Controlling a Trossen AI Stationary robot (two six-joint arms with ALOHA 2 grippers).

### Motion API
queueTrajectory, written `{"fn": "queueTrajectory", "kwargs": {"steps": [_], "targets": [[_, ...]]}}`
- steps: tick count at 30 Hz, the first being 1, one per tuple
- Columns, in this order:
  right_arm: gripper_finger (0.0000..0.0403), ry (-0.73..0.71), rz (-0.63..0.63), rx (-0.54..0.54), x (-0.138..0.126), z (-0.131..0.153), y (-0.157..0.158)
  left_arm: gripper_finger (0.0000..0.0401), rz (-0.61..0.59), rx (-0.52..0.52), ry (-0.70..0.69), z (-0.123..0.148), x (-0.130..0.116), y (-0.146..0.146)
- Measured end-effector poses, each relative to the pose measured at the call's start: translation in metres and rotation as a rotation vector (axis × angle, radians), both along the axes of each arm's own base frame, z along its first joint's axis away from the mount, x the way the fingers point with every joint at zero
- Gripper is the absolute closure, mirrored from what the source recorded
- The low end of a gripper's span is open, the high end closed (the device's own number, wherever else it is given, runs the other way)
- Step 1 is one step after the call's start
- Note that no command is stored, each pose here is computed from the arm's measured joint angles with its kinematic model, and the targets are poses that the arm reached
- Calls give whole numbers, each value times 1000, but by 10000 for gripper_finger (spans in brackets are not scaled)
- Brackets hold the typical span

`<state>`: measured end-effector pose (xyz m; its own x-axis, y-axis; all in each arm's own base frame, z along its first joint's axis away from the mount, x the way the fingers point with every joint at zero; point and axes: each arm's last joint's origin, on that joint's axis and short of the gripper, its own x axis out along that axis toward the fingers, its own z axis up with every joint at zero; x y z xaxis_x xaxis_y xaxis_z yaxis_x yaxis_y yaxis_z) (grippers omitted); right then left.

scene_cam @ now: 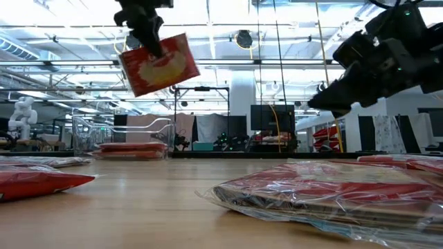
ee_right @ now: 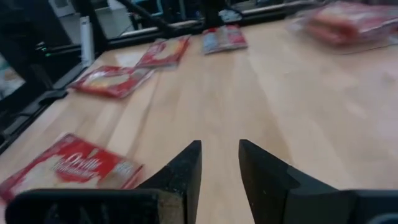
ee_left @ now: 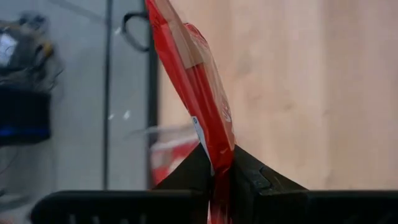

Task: Sort popcorn bags into baskets
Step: Put the red popcorn bag into the transparent bin

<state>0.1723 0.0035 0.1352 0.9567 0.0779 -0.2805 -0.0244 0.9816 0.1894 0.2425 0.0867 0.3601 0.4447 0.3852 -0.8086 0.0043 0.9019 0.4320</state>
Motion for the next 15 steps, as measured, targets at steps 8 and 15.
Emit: {"fn": "queueTrajectory", "kwargs": {"steps": [8,15], "targets": [[303,13,2,-13,-4,-4,15,361,13,73,142,-3,-22,41],[303,10,0,-37,-6,-4,25,360,21,71,256,-14,-30,70]]}}
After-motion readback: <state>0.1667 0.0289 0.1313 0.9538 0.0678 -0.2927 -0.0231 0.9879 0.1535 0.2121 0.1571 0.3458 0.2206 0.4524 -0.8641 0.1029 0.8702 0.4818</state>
